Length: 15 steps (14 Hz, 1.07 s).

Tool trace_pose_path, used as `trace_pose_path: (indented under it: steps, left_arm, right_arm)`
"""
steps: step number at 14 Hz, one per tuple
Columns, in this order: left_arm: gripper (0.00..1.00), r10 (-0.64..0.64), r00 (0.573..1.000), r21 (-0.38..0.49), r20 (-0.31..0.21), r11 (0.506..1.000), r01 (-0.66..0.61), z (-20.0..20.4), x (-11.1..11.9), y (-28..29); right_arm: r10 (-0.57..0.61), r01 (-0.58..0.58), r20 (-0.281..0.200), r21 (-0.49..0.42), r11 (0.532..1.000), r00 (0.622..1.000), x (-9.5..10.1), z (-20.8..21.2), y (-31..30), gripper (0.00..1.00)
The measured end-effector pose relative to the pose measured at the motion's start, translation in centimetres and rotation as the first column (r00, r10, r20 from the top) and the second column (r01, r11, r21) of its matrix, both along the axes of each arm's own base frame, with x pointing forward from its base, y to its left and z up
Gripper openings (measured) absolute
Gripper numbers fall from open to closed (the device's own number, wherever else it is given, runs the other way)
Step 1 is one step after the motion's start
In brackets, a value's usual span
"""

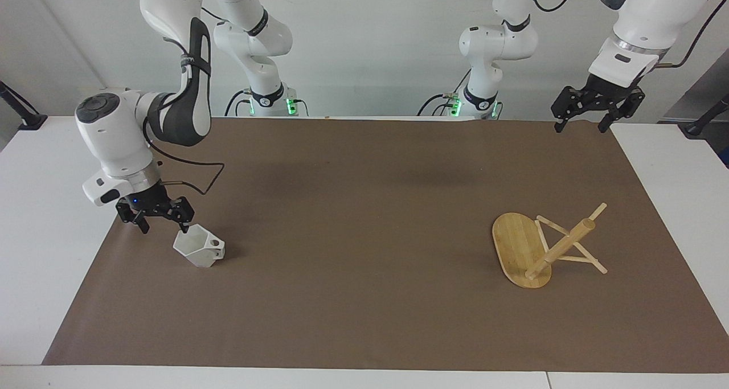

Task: Hang cup on rack
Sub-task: 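Reach the right gripper to the white cup and grasp its rim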

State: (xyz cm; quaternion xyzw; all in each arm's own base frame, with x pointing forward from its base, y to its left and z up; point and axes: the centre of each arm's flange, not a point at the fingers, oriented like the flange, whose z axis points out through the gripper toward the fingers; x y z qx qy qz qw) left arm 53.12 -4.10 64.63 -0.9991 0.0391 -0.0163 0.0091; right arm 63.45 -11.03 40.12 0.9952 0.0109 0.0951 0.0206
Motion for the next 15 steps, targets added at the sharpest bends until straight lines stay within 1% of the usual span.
trace_pose_path:
  steps: [4, 8, 10, 11, 12, 13, 14, 15]
  left_arm:
    - [1.00, 0.000, 1.000, 0.000, 0.000, 1.000, 0.000, 0.0, 0.0, 0.0]
    - [1.00, 0.000, 1.000, 0.000, 0.000, 1.000, 0.000, 0.0, 0.0, 0.0]
    - [1.00, 0.000, 1.000, 0.000, 0.000, 1.000, 0.000, 0.0, 0.0, 0.0]
    - [1.00, 0.000, 1.000, 0.000, 0.000, 1.000, 0.000, 0.0, 0.0, 0.0]
    - [1.00, 0.000, 1.000, 0.000, 0.000, 1.000, 0.000, 0.0, 0.0, 0.0]
    - [1.00, 0.000, 1.000, 0.000, 0.000, 1.000, 0.000, 0.0, 0.0, 0.0]
    - [1.00, 0.000, 1.000, 0.000, 0.000, 1.000, 0.000, 0.0, 0.0, 0.0]
    - [1.00, 0.000, 1.000, 0.000, 0.000, 1.000, 0.000, 0.0, 0.0, 0.0]
  right_arm:
    - [0.000, 0.000, -0.008, -0.001, 1.000, 1.000, 0.3, -1.3, 0.0, 1.00]
    - [-0.010, 0.010, -0.016, -0.003, 1.000, 1.000, 0.9, -4.6, -0.5, 0.99]
    - [-0.021, 0.021, -0.019, 0.010, 1.000, 1.000, 1.0, -5.5, -0.6, 0.98]
    - [-0.027, 0.027, -0.018, 0.018, 0.999, 0.999, 1.0, -5.6, -0.5, 0.93]
    - [-0.032, 0.032, -0.016, 0.025, 0.999, 0.999, 1.0, -5.5, -0.5, 0.93]
    - [-0.035, 0.036, -0.014, 0.030, 0.999, 0.999, 1.0, -5.4, -0.5, 0.88]
    - [-0.038, 0.038, -0.012, 0.033, 0.999, 0.999, 1.1, -5.4, -0.5, 0.88]
    - [-0.038, 0.038, -0.011, 0.034, 0.999, 0.999, 1.1, -5.3, -0.5, 0.85]
